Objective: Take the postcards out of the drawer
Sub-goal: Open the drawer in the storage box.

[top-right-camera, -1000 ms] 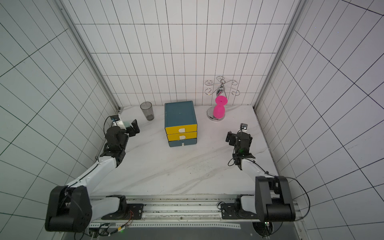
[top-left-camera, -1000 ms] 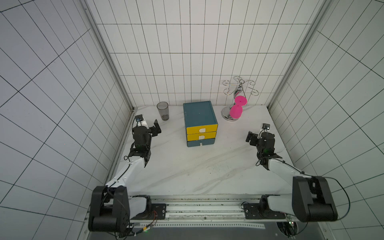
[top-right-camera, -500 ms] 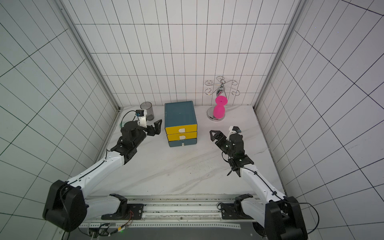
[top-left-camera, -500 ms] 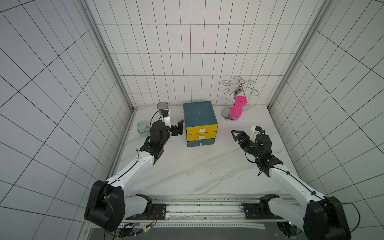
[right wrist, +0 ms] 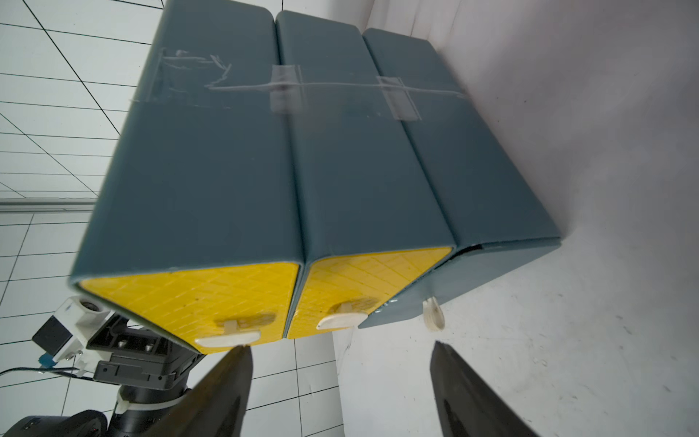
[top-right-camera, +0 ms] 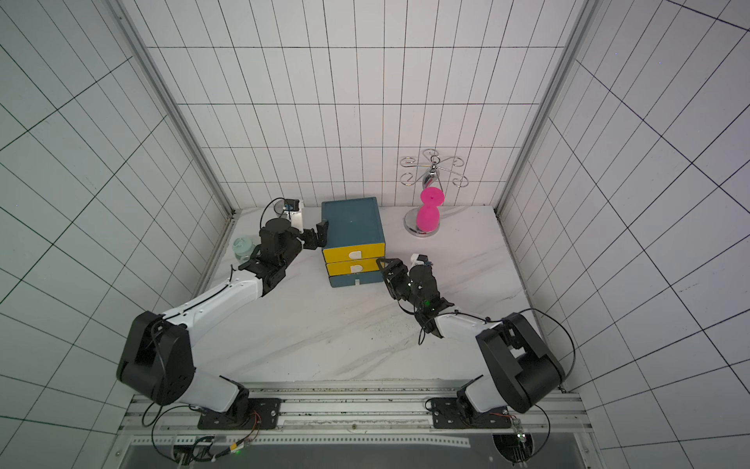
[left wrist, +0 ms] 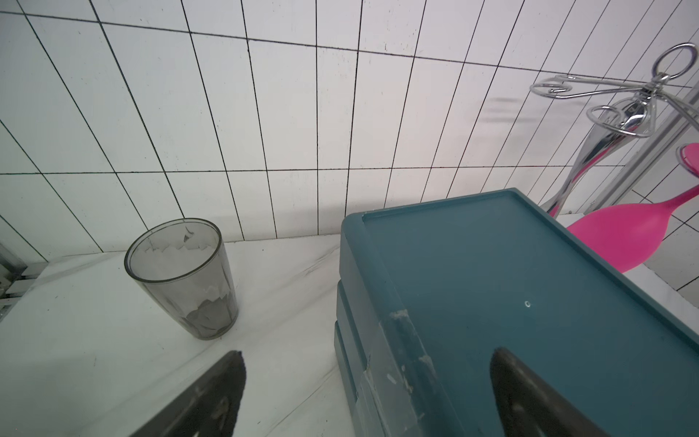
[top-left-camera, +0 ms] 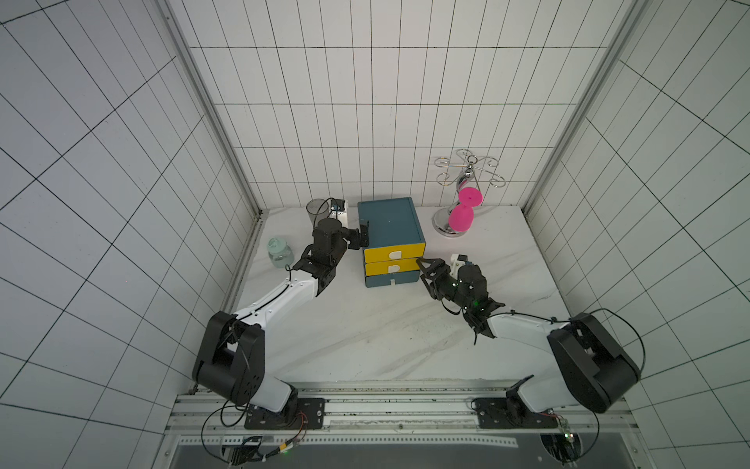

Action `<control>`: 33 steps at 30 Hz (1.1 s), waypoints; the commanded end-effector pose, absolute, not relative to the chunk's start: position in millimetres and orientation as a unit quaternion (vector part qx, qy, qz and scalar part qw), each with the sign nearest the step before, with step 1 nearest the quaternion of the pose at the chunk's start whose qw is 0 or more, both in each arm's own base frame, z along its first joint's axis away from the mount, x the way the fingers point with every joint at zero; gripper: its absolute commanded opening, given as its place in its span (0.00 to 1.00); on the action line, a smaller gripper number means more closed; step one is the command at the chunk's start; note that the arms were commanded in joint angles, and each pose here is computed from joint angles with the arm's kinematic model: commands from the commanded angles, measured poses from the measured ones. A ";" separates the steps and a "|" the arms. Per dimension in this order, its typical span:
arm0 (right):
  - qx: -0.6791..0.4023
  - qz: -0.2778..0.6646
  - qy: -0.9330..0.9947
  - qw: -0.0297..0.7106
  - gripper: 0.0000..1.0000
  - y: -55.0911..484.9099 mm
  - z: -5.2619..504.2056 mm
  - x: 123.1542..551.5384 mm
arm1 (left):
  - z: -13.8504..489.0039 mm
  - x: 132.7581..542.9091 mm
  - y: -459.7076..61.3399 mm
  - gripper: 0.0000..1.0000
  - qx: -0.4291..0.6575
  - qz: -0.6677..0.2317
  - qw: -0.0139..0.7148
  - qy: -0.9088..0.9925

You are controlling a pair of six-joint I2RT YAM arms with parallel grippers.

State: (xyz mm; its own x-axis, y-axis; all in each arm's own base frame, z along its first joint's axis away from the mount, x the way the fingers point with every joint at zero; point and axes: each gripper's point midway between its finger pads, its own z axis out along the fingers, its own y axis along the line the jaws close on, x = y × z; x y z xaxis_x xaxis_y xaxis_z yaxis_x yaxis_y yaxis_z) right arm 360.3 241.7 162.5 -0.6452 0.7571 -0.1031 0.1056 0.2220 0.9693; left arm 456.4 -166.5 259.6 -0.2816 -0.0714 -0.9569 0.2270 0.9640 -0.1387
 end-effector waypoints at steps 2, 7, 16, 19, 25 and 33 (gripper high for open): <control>0.293 0.613 0.652 0.337 0.74 258.9 224.1 380.1 | 267.6 462.4 -170.8 0.99 0.047 -0.129 0.604 0.785; 0.279 0.617 0.648 0.349 0.74 273.6 234.6 377.5 | 261.5 467.9 -173.8 0.99 0.057 -0.121 0.592 0.794; 0.262 0.631 0.649 0.336 0.73 299.4 232.9 379.2 | 245.4 469.1 -178.1 0.99 0.058 -0.128 0.573 0.808; 0.257 0.634 0.648 0.336 0.72 303.5 235.2 379.4 | 244.7 469.0 -179.3 0.99 0.058 -0.132 0.571 0.808; 0.253 0.634 0.649 0.336 0.67 308.6 236.8 377.8 | 240.1 469.5 -181.8 0.99 0.057 -0.139 0.565 0.811; 0.257 0.632 0.650 0.335 0.54 309.4 234.3 376.5 | 232.0 469.3 -182.4 0.99 0.054 -0.141 0.558 0.816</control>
State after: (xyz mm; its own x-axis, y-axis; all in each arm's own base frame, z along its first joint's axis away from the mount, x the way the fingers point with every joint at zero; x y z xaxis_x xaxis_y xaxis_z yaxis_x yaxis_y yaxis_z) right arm 371.6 304.4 216.6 -0.6542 0.7470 -0.1187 -0.0576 0.1073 0.9926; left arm 467.1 -177.2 242.6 -0.3454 -0.0824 -0.9348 0.2386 0.9557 -0.1724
